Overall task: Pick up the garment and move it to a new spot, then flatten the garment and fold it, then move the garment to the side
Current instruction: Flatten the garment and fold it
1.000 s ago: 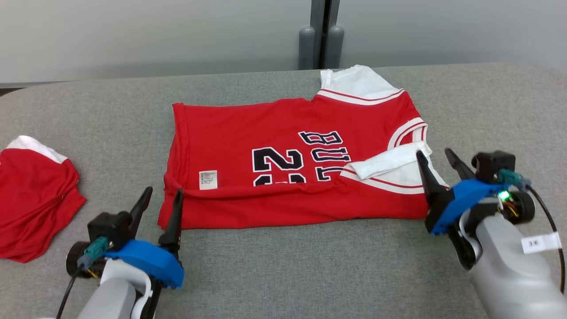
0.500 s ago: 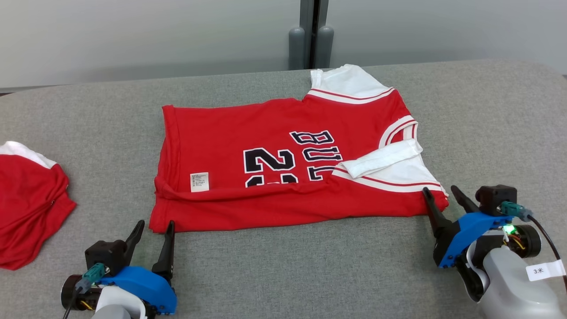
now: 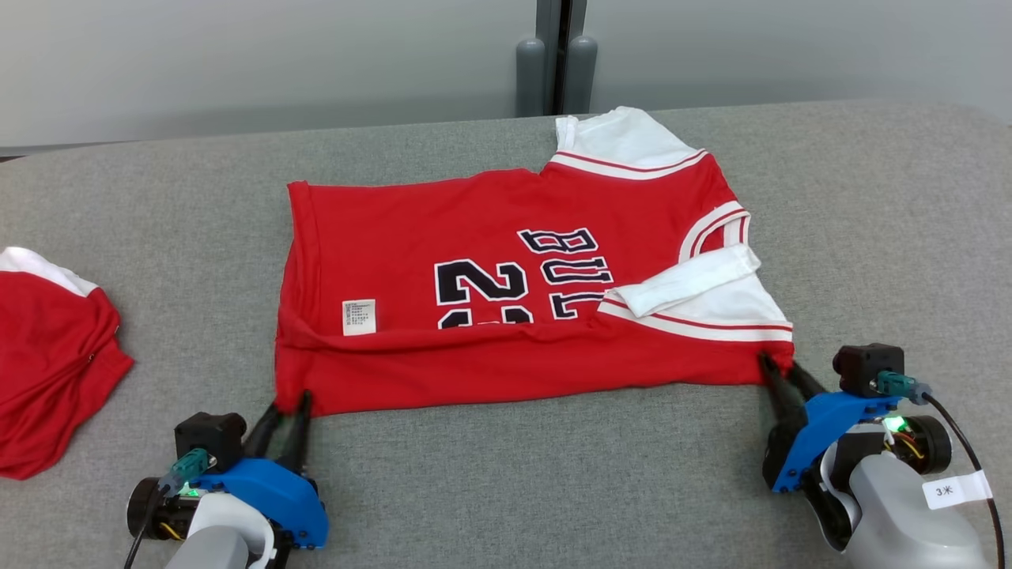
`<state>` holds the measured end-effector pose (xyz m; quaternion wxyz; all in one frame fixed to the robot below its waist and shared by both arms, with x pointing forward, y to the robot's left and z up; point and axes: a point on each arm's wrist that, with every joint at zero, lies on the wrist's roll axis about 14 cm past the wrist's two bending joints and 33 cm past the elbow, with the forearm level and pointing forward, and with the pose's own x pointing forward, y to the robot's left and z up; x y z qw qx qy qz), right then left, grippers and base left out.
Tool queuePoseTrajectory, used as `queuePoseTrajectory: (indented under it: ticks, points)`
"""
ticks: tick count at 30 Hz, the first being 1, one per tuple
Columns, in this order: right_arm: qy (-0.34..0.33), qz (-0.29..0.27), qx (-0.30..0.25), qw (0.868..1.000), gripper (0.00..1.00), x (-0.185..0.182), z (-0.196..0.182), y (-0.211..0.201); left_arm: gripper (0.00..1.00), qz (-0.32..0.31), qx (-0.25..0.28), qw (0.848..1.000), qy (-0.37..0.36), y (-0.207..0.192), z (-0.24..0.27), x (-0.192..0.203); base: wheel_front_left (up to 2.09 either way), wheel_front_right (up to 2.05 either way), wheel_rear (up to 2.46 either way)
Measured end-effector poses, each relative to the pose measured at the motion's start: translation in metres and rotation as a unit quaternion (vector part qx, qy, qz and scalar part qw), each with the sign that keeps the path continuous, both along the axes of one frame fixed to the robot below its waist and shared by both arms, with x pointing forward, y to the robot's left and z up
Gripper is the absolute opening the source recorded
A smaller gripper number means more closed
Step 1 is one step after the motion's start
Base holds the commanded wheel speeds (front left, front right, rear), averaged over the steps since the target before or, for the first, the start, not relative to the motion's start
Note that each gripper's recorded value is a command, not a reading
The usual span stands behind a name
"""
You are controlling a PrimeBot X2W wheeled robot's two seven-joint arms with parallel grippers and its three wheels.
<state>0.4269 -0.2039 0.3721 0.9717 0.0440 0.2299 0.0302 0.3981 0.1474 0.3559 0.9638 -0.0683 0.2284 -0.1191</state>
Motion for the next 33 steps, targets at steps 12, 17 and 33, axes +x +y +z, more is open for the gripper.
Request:
queuePoseTrajectory:
  ticks: [12,17,33]
  points:
    - [-0.044,-0.019,0.035,0.998,0.00,-0.018,0.021,0.001,0.00,0.011,-0.027,0.998,-0.050,-0.001,0.034,-0.007,0.00,0.00,0.00]
    - [-0.065,-0.017,0.050,0.997,0.00,-0.034,0.029,0.004,0.00,0.026,-0.033,0.997,-0.059,0.006,0.039,-0.028,0.00,0.00,0.00]
    - [-0.015,-0.027,0.064,0.997,0.33,-0.107,0.022,0.003,1.00,0.042,-0.034,0.998,-0.041,0.010,0.027,-0.073,0.00,0.00,0.00]
